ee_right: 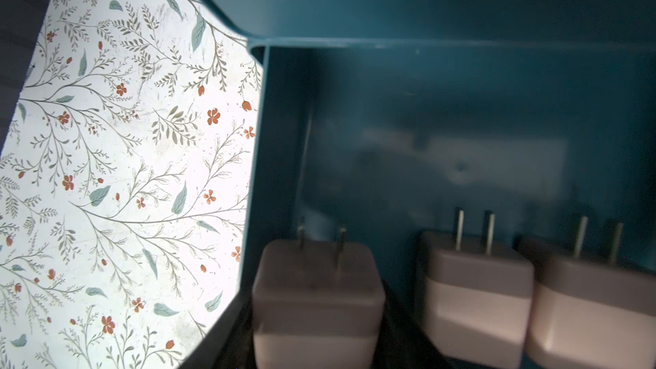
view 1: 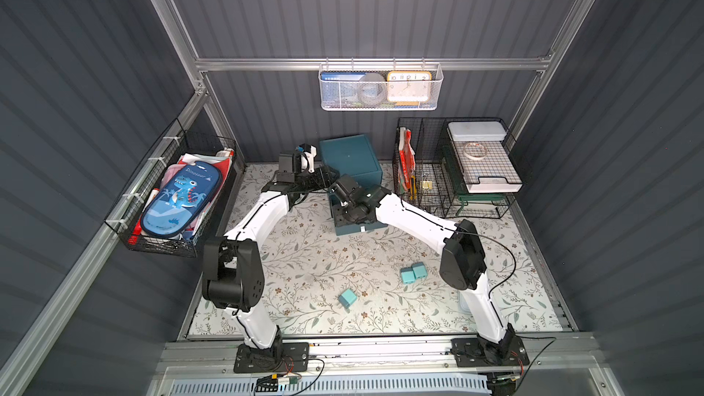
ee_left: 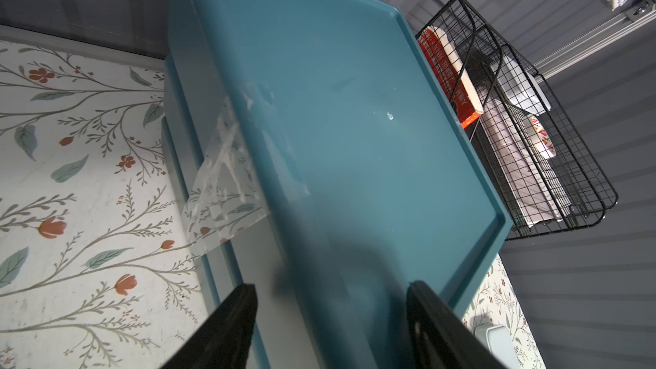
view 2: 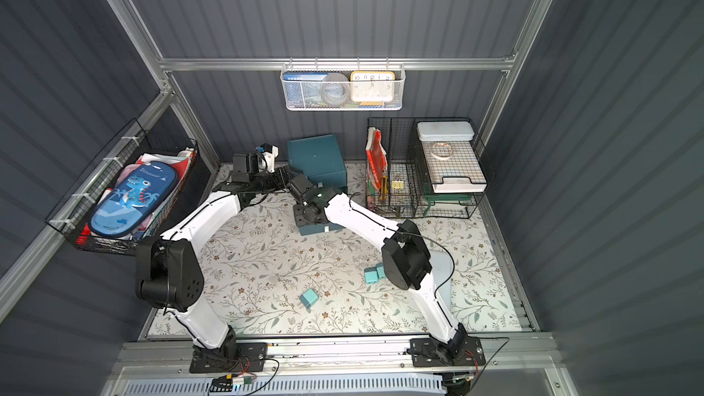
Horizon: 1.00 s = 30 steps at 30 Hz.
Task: Place the plugs into the drawer by color
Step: Place the plug in the drawer, then close the drawer in the storage box.
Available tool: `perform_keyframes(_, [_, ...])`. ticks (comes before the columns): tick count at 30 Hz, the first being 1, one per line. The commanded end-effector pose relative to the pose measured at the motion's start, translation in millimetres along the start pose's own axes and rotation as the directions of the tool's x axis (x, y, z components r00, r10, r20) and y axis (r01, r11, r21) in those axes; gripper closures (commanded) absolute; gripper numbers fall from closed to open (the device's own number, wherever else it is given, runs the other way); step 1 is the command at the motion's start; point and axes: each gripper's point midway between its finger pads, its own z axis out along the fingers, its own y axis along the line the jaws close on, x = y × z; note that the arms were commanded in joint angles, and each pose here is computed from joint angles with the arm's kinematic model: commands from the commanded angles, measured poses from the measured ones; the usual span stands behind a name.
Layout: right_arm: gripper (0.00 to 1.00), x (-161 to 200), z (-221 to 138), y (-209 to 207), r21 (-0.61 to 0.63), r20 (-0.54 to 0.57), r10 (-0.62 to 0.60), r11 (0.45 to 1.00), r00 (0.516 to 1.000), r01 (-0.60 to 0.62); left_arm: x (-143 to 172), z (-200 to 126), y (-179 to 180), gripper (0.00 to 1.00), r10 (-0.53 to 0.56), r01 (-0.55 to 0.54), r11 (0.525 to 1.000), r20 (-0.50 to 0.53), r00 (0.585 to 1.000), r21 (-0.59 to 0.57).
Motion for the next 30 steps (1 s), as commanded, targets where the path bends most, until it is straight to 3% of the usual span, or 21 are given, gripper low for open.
perform_keyframes(1, [0.42,-8.1,-2.1,2.9,-0.017,0.009,-0.007,1.000,1.000,0.007,34.7,7.4,12.7,0.29,-0.037,0.032,0.999,-0.110,0.993,-0.039])
perform_keyframes(6, [0.38,-24.0,-25.1,2.7,-0.014,0.051,-0.026,1.000,0.998,0.026,37.9,9.5,14.6,0.28,-0.036,0.031,0.999,-0.121,0.992,-0.041])
perform_keyframes(9, [0.40,-23.8,-62.1,-0.8,-0.013,0.076,-0.015,1.000,0.997,0.016,38.9,9.7,14.9,0.29,-0.039,0.034,0.999,-0.122,0.992,-0.040])
perform_keyframes(14, [0.52,15.6,-84.7,-21.0,-0.078,0.343,0.015,0.997,0.939,0.012,39.6,12.4,15.5,0.38,-0.045,0.041,0.999,-0.125,0.991,-0.036])
perform_keyframes(22, [0.72,65.3,-43.7,-59.1,-0.049,0.357,0.112,0.994,0.927,-0.101,44.0,17.3,15.7,0.45,-0.048,0.043,0.998,-0.133,0.990,-0.039])
perform_keyframes(30, [0.89,47.5,-26.1,-69.9,-0.016,0.446,0.110,0.993,0.888,-0.115,49.7,22.3,19.5,0.46,-0.051,0.044,0.998,-0.151,0.987,-0.044])
